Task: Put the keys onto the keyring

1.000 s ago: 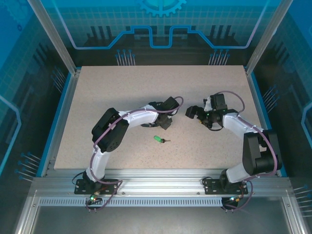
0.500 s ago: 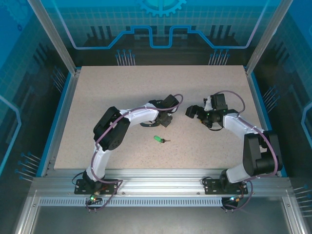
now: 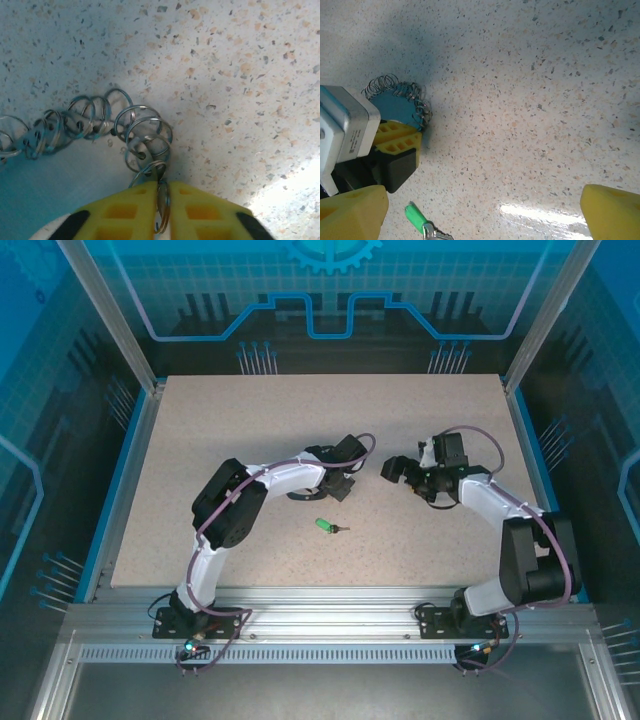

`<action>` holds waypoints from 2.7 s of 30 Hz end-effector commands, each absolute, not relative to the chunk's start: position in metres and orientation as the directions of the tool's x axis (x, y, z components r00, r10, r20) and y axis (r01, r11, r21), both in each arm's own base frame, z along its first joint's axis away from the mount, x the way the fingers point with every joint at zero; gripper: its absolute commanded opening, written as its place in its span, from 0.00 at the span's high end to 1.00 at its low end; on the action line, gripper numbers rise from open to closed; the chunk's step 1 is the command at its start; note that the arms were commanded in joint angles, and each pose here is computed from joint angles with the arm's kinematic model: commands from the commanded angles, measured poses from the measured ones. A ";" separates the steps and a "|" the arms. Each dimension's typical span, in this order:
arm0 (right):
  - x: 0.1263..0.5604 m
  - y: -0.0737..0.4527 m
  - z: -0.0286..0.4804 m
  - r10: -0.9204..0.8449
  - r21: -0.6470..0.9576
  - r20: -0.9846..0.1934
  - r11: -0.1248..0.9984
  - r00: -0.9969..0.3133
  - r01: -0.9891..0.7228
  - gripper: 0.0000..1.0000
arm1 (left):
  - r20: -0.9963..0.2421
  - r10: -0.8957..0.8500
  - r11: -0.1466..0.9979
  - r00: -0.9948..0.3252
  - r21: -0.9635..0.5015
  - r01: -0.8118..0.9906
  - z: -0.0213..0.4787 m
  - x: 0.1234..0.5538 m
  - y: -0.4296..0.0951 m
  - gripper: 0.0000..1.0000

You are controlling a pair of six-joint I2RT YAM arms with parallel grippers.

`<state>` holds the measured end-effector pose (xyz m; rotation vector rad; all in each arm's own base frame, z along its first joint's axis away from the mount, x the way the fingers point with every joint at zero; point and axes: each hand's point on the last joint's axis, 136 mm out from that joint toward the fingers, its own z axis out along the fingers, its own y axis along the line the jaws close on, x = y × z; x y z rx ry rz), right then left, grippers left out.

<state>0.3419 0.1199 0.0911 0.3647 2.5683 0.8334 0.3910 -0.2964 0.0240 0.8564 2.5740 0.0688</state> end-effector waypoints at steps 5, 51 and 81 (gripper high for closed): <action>0.335 0.112 0.096 0.365 0.559 -0.332 0.819 -0.869 0.131 0.00 | -0.407 0.576 0.814 -0.709 0.213 0.540 0.040 0.399 -0.290 1.00; 0.311 0.190 0.381 0.285 0.576 -0.815 0.495 -0.505 -0.650 0.25 | -0.926 -0.283 0.304 -0.250 -0.334 0.892 0.418 0.312 -0.298 1.00; 0.275 0.227 0.418 0.235 0.489 -0.871 0.319 -0.432 -0.812 0.49 | -0.892 -0.297 0.066 -0.341 -0.375 0.924 0.438 0.304 -0.318 1.00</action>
